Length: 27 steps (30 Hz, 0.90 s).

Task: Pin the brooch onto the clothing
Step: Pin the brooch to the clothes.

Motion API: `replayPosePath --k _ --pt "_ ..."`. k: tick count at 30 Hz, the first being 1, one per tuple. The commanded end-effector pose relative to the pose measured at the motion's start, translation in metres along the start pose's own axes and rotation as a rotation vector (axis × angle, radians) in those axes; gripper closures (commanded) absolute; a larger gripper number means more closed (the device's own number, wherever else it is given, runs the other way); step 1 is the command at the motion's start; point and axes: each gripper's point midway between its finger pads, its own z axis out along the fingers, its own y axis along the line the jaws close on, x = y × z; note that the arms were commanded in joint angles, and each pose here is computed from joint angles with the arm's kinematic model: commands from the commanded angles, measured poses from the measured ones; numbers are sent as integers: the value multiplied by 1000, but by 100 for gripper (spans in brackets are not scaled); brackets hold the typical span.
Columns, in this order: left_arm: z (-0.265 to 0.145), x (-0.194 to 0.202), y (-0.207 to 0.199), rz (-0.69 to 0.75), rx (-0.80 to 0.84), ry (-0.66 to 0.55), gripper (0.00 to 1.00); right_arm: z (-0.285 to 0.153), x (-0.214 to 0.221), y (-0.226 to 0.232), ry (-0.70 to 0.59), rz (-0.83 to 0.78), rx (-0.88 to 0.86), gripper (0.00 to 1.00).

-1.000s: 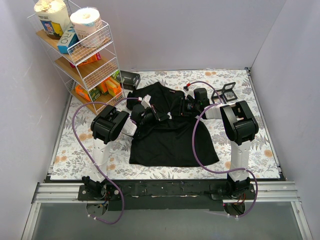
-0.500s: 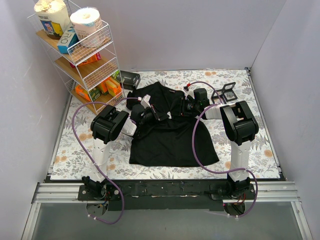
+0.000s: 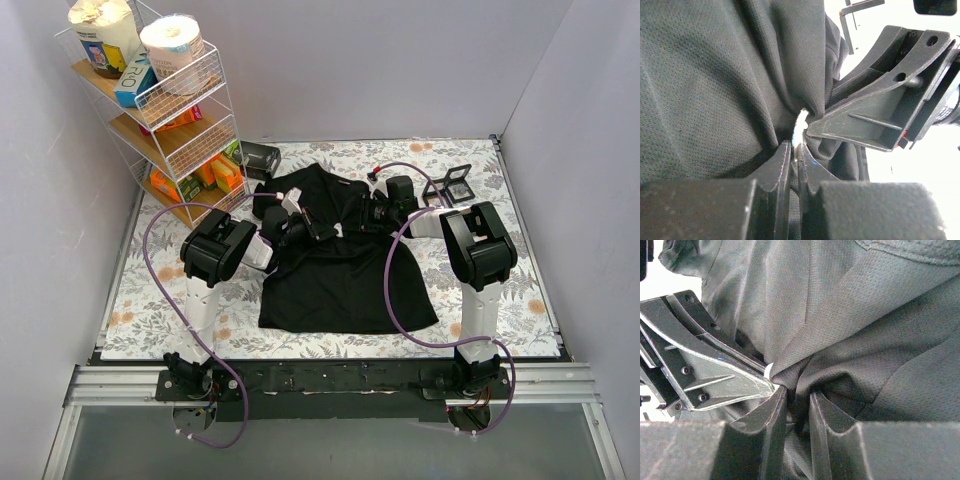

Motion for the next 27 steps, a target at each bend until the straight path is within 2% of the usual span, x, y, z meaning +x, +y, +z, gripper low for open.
replayPosePath --k 1,9,14,20,27 --pt "8 -23 -45 61 99 -33 100 5 74 -22 211 84 117 72" --pt "1 -15 -34 14 32 -16 100 1 69 -6 190 95 53 71" --pt "0 -8 -35 13 37 38 100 -2 72 5 205 108 -5 71" --pt "2 5 -25 -22 10 115 100 -9 76 10 202 95 -23 69" --pt "-1 13 -18 -42 -16 137 100 -13 83 9 212 111 -12 66"
